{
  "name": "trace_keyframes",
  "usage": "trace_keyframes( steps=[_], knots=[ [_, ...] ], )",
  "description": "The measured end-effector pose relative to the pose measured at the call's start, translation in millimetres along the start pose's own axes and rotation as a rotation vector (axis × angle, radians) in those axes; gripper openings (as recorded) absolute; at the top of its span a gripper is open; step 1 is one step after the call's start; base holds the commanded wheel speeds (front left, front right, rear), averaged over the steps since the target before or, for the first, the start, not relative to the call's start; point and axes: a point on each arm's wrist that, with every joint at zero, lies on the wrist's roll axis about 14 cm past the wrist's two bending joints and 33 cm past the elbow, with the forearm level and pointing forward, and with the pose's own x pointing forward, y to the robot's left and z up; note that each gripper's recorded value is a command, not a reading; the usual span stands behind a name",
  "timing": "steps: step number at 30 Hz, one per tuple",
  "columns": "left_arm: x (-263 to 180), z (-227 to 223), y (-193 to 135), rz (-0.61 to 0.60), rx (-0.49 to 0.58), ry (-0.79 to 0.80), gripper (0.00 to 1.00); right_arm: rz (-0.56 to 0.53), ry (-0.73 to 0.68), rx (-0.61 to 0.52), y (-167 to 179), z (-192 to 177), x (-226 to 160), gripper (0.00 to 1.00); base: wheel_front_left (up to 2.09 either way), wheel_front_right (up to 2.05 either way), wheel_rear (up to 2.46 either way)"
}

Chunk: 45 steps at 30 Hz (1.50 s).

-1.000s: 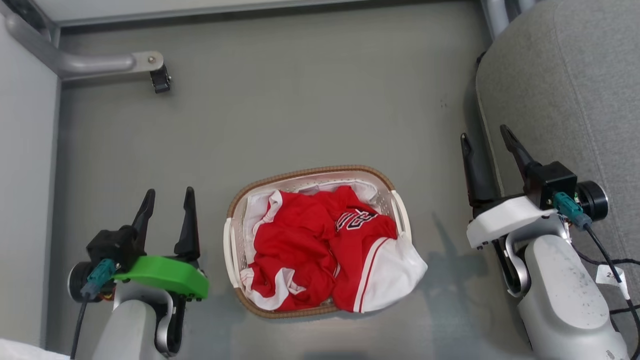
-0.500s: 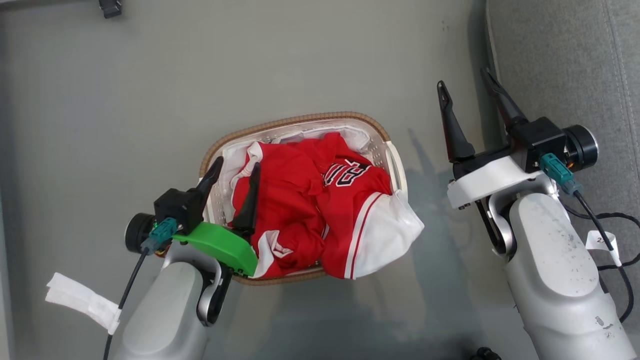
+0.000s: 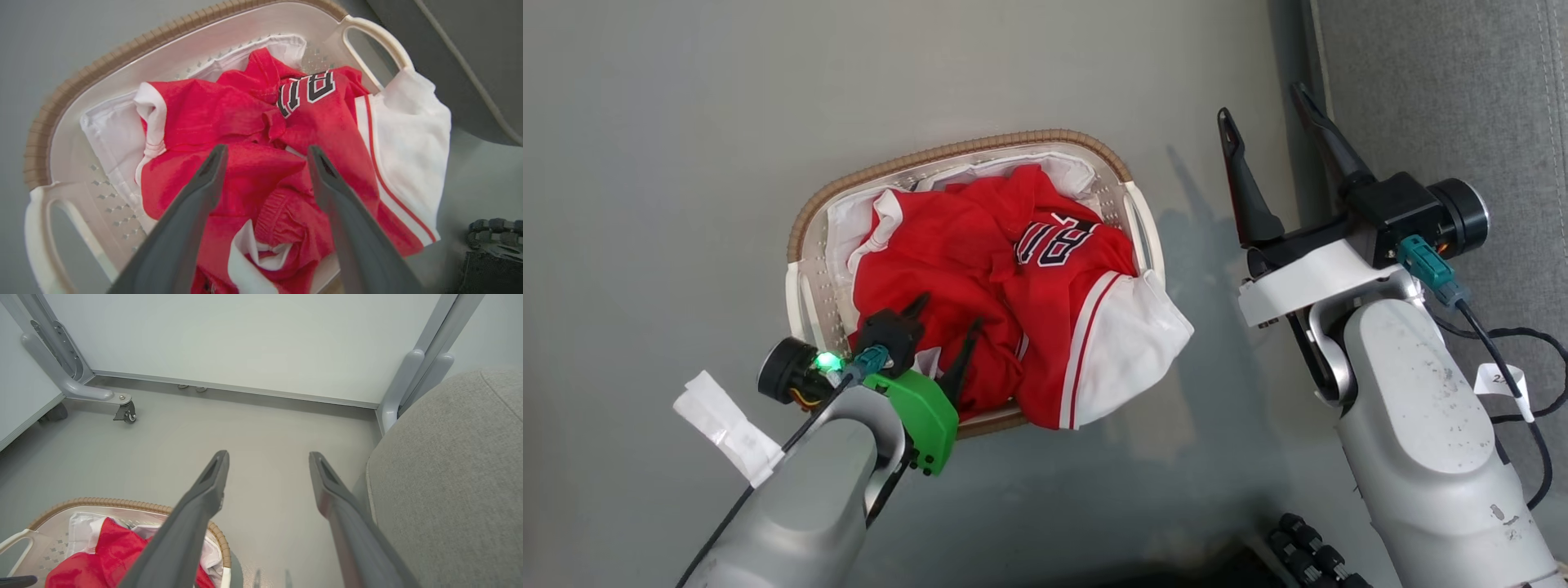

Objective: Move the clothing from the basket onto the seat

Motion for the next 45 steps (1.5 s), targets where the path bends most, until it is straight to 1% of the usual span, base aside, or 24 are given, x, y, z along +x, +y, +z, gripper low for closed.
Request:
trace_keyframes(
  steps=[8, 11, 15, 22, 33, 37, 42, 45],
  knots=[
    [8, -37, 6, -0.015, 0.099, 0.186, 1.00, -0.010, 0.027, 0.006, -4, -11, -2, 1.00, 0.00, 0.00, 0.00],
    [6, -54, 15, -0.001, 0.133, 0.293, 1.00, -0.009, 0.036, 0.007, -4, -15, -2, 1.00, 0.00, 0.00, 0.00],
    [5, -60, 26, 0.024, 0.150, 0.353, 1.00, -0.006, 0.041, 0.013, -3, -18, -2, 1.00, 0.00, 0.00, 0.00],
    [3, -77, 26, -0.001, 0.220, 0.476, 1.00, -0.003, 0.054, 0.019, -2, -23, -2, 1.00, 0.00, 0.00, 0.00],
    [11, -83, 31, -0.065, 0.445, 0.592, 1.00, -0.008, 0.055, 0.030, -5, -27, 0, 1.00, 0.00, 0.00, 0.00],
    [15, -85, 35, -0.078, 0.506, 0.631, 1.00, -0.010, 0.060, 0.044, -6, -30, 0, 1.00, 0.00, 0.00, 0.00],
    [20, -90, 43, -0.080, 0.543, 0.667, 1.00, -0.017, 0.069, 0.058, -9, -36, 0, 1.00, 0.00, 0.00, 0.00],
    [24, -93, 52, -0.083, 0.585, 0.692, 1.00, -0.021, 0.072, 0.063, -11, -39, 2, 1.00, 0.00, 0.00, 0.00]
  ],
)
